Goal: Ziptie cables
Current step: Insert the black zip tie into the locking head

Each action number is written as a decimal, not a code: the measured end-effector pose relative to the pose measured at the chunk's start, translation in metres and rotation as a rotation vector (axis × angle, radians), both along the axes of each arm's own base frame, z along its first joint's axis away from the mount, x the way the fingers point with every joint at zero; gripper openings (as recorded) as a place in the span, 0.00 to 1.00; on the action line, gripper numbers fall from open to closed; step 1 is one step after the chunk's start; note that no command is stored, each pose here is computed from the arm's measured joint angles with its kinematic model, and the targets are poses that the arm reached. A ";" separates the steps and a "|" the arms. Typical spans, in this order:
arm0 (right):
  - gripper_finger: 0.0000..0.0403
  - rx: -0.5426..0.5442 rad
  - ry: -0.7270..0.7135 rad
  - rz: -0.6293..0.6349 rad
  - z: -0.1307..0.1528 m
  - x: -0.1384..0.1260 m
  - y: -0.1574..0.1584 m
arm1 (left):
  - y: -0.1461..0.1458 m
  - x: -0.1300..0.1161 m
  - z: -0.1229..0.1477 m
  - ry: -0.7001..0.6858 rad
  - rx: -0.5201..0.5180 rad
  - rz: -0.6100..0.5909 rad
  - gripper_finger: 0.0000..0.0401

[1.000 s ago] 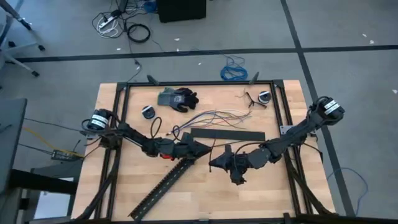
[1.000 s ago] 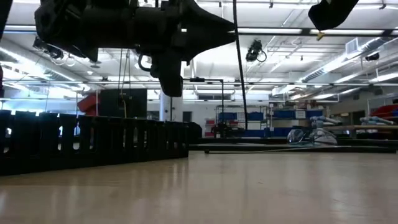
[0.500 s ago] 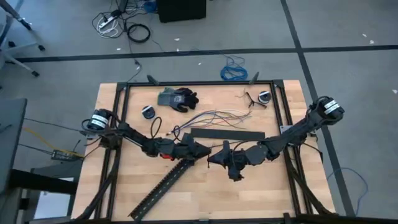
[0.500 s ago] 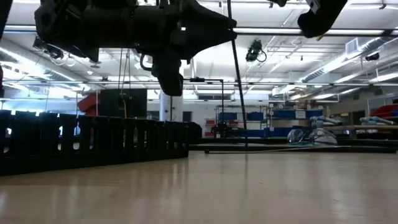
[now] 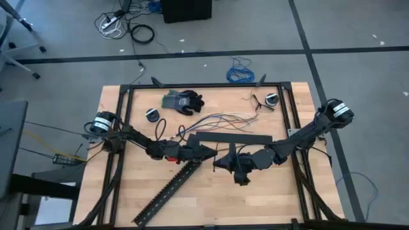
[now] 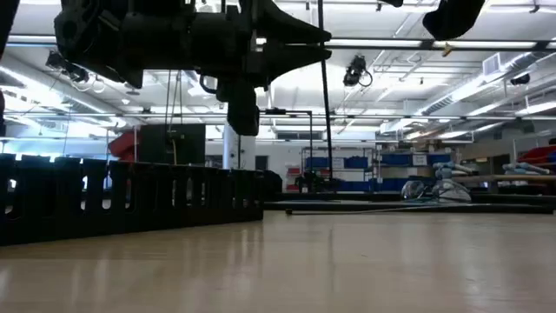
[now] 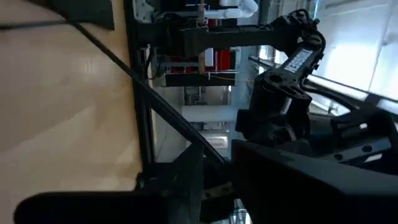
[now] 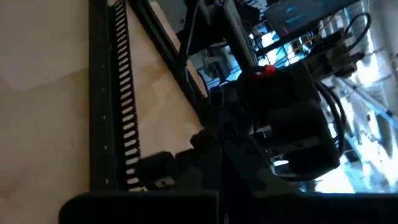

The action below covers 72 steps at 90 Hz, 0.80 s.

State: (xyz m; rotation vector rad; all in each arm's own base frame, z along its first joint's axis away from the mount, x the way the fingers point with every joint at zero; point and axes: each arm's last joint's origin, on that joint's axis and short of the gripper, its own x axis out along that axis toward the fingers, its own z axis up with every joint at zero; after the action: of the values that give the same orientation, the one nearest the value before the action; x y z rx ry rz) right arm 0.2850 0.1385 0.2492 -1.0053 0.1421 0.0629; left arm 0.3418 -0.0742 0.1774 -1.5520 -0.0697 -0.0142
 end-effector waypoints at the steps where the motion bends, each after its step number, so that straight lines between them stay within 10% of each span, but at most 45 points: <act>1: 0.00 0.006 0.000 -0.001 0.000 0.000 0.000 | 0.000 0.000 0.000 0.000 0.006 0.000 0.17; 72: 0.00 0.892 -0.026 -0.210 -0.003 -0.001 -0.002 | 0.023 0.003 0.011 -0.089 0.708 0.063 0.05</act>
State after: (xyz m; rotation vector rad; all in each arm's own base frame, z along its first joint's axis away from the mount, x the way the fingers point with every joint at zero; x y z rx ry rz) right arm 0.2842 0.1365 0.2465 -0.0986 0.1720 -0.0767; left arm 0.3452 -0.0516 0.1885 -0.8402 -0.1650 -0.0524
